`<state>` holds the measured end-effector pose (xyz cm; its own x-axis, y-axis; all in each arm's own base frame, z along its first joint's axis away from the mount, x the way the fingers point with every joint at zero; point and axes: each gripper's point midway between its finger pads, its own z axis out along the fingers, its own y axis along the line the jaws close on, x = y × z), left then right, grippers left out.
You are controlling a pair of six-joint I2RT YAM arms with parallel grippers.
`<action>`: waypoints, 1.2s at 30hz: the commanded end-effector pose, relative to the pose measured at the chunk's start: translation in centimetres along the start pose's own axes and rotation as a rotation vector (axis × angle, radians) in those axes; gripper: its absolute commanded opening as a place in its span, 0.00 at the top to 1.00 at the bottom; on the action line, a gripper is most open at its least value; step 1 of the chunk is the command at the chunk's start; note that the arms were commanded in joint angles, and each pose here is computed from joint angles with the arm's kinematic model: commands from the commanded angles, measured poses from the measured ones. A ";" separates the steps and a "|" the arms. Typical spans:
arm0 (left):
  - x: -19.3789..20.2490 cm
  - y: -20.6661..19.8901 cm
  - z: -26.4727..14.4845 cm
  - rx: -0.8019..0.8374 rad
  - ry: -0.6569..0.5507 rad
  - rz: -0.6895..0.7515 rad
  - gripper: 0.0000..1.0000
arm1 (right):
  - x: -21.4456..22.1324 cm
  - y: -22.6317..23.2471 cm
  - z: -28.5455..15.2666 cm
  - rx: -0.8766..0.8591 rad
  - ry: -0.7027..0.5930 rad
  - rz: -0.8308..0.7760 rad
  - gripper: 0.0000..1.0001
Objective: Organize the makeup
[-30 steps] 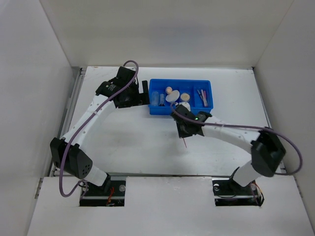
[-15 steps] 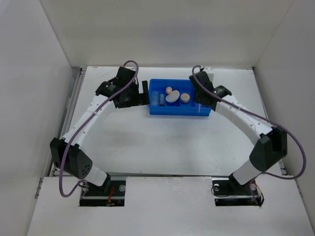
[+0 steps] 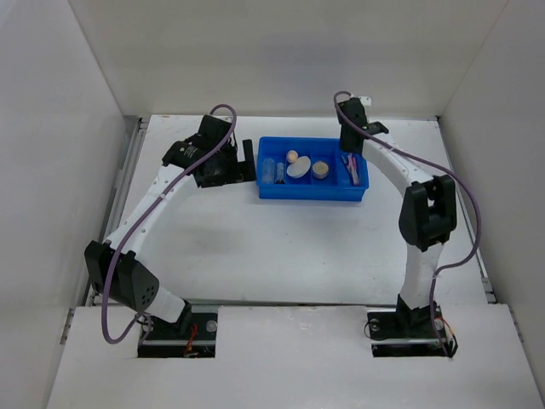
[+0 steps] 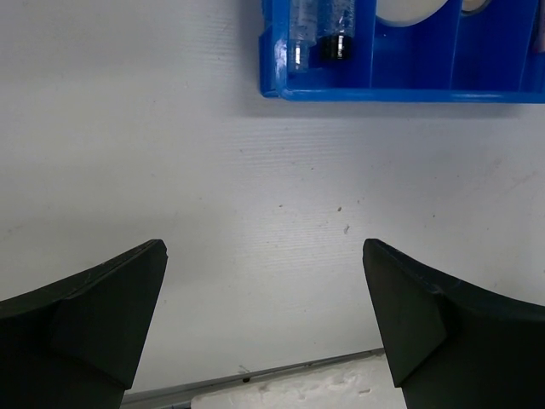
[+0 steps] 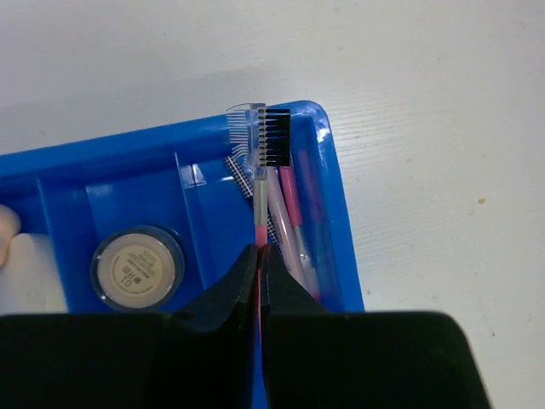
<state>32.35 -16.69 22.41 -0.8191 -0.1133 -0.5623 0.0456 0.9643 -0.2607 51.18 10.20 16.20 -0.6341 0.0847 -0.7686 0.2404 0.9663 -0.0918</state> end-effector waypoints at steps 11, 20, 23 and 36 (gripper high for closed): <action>-0.2 0.7 -0.9 -0.024 -0.023 0.010 0.00 | -2.1 -0.9 -0.7 -0.020 -0.047 0.035 0.18; -0.2 3.6 0.0 -0.188 -0.018 0.027 0.00 | -4.4 -5.0 -9.6 -0.037 -0.140 0.134 0.00; -0.9 5.9 -0.3 -0.312 -0.049 0.028 0.00 | -1.9 -7.1 -11.0 -0.007 -0.124 0.175 0.00; -5.4 10.8 1.0 -0.330 -0.058 -0.207 0.45 | 7.7 -14.1 -17.3 0.097 -0.080 0.404 0.00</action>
<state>38.64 -5.13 22.40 -0.7317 -0.2951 -0.6144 -0.3215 0.9443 -0.0705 31.27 2.57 21.41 -0.4959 0.3633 -0.7887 0.4563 0.8818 0.1194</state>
